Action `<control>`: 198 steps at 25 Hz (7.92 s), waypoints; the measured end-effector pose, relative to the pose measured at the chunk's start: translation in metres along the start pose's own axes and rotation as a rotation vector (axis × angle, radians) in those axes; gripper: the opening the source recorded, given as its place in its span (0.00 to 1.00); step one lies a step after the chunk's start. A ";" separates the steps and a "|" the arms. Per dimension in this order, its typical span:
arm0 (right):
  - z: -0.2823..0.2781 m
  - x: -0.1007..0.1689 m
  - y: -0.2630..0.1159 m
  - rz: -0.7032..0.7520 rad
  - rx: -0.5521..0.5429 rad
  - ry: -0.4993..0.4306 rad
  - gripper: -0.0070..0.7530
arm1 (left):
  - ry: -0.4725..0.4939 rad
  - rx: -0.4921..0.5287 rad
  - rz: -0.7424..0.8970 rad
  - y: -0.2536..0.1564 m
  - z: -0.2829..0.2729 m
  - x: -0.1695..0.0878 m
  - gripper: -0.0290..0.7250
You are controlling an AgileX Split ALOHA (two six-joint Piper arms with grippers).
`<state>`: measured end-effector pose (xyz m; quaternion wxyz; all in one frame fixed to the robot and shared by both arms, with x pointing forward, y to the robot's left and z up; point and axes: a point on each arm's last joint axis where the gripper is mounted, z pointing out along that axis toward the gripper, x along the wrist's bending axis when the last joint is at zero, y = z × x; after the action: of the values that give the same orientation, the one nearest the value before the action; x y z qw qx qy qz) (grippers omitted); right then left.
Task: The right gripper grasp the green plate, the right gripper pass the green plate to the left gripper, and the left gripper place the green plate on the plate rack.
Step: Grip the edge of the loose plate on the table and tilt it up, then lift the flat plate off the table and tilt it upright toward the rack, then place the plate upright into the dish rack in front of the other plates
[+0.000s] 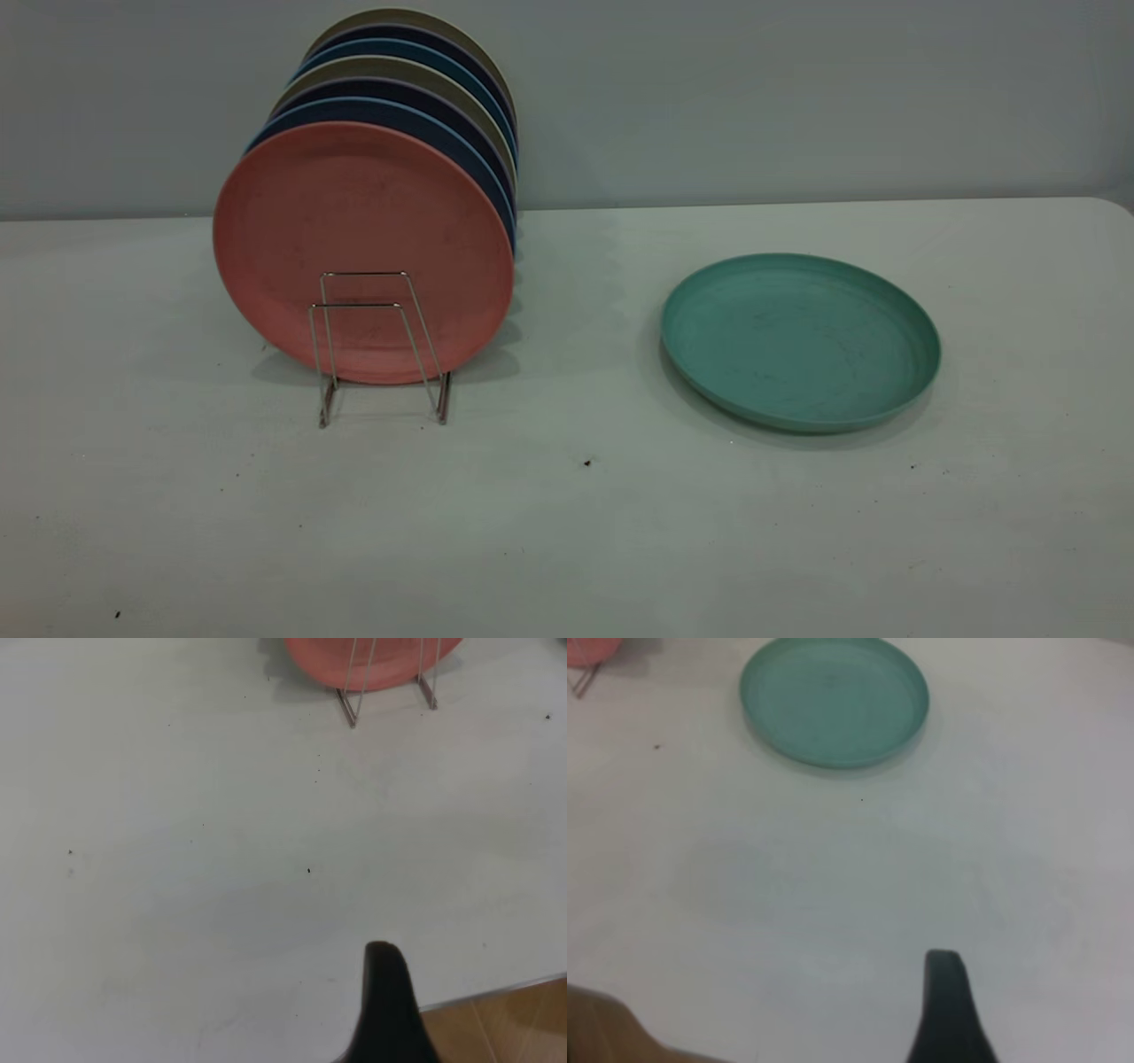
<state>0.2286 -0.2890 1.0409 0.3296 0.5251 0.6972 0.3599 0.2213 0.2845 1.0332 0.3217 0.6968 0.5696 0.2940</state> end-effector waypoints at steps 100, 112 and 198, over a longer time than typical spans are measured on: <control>0.484 -0.090 -0.006 0.525 0.456 0.299 0.63 | -0.401 -0.027 -0.219 0.119 0.169 0.017 0.75; 0.491 -0.091 -0.010 0.548 0.471 0.296 0.03 | -0.403 -0.029 -0.228 0.119 0.169 0.017 0.75; 0.423 -0.091 0.079 0.352 0.421 0.595 0.77 | -0.435 -0.134 1.262 0.237 0.309 -0.004 0.15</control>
<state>0.6431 -0.2961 0.8942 -0.0683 0.5655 0.7200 0.3964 0.6038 0.2117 1.0267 0.2380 0.9182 -0.0443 0.3134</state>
